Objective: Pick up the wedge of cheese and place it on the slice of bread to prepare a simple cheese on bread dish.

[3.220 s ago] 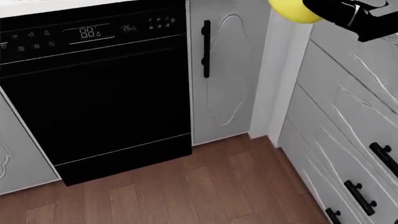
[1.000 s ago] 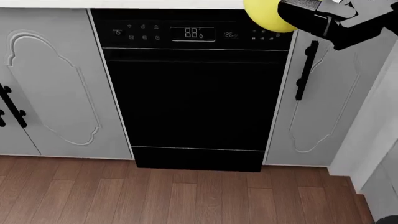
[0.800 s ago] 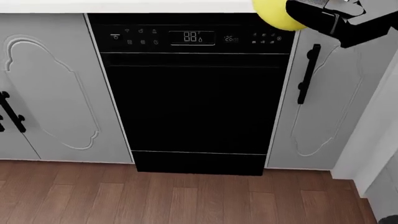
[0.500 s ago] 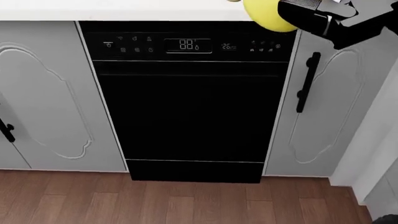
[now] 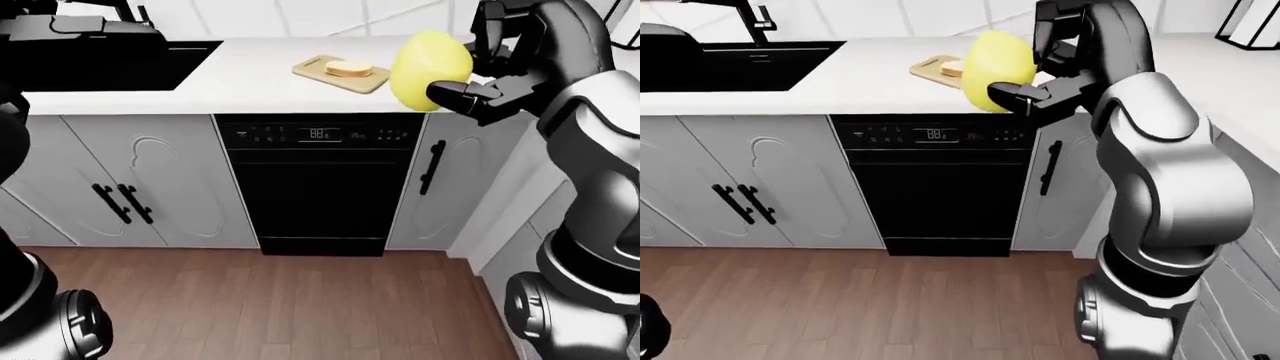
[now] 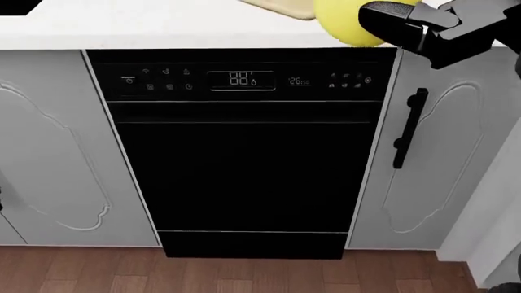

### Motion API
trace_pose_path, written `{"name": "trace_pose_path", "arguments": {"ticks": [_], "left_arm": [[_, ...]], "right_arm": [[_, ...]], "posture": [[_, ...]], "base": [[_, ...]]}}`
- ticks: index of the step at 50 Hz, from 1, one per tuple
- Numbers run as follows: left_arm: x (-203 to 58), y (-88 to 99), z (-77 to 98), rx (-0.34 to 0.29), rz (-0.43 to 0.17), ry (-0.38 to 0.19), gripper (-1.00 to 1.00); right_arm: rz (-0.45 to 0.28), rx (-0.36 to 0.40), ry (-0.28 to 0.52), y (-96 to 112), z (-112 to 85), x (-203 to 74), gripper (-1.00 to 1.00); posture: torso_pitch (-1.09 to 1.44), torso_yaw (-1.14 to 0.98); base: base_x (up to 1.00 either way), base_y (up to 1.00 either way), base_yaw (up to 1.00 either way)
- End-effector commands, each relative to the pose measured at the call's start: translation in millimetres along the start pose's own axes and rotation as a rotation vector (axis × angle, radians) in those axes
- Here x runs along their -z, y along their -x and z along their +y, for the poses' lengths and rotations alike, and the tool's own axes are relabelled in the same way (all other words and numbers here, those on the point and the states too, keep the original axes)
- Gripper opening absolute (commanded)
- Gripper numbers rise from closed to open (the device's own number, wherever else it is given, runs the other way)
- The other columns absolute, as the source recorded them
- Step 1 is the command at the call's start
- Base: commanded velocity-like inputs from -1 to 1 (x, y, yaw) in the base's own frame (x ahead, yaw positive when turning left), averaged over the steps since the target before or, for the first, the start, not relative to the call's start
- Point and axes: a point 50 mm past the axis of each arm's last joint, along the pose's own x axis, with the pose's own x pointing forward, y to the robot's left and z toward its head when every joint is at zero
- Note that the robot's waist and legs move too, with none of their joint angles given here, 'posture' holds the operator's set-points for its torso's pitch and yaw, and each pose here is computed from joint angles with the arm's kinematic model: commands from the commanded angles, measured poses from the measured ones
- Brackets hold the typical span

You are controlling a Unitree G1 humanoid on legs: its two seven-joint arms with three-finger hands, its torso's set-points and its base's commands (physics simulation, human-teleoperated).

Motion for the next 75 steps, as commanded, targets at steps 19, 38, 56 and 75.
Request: {"name": "trace_pose_path", "arguments": {"ticks": [19,38,56,75], "left_arm": [[-14.5,2.9,2.0,-0.005,-0.068,0.017,1.0],[-11.8,0.8,5.3,-0.009,-0.052,0.042,1.0],[-8.0,-0.4,3.4,-0.003,-0.056,0.028,1.0],[-10.3,0.1,4.6,-0.006,-0.059,0.03,1.0]], "right_arm": [[-0.09,0.033,0.006,4.7,-6.1,-16.6,-1.0],[-0.091,0.028,0.013,3.5,-3.9,-16.4,-1.0],[-0.097,0.021,0.012,3.2,-2.3,-16.0,-1.0],[-0.094,0.014,0.018,1.6,-0.1,-15.3,-1.0]], "posture": [[0.0,0.0],[0.0,0.0],[0.0,0.0],[0.0,0.0]], "base": [[0.23,0.0,0.0],[0.26,0.0,0.0],[0.26,0.0,0.0],[0.15,0.0,0.0]]}}
